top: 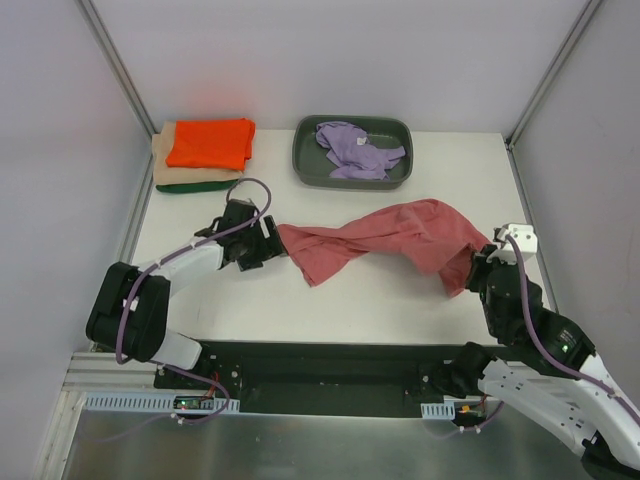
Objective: Fold and stack the t-shirts
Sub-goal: Flatten out the tshirt
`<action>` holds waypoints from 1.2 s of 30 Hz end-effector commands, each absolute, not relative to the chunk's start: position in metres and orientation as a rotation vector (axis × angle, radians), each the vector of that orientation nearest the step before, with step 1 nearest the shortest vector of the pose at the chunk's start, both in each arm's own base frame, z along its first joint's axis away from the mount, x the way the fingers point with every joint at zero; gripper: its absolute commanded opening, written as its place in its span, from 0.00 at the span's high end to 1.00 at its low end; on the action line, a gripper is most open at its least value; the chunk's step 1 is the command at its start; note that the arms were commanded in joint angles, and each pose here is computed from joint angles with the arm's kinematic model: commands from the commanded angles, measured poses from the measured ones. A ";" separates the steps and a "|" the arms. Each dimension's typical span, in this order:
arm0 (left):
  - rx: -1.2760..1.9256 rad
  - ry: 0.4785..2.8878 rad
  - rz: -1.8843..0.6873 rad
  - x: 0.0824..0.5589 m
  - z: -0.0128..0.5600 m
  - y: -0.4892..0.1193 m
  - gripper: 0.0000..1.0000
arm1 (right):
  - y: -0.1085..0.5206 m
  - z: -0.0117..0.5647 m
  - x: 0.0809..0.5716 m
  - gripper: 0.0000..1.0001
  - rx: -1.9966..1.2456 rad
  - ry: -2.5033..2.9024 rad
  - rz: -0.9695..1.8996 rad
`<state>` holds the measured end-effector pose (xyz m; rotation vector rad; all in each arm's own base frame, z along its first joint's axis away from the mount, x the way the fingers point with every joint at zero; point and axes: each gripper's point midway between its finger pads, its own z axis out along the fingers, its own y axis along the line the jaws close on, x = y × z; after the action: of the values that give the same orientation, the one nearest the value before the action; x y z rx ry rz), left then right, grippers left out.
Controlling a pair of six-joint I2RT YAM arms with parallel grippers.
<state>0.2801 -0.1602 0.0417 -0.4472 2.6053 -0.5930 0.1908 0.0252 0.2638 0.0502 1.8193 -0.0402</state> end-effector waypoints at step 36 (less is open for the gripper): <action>-0.752 2.621 -0.508 0.386 0.041 -0.177 0.93 | 0.023 0.253 0.200 1.00 0.018 1.847 -0.167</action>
<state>0.3842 -0.1751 0.0313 -0.7872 2.6303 -0.5144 0.1969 0.0280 0.2444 -0.0146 1.8850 -0.1442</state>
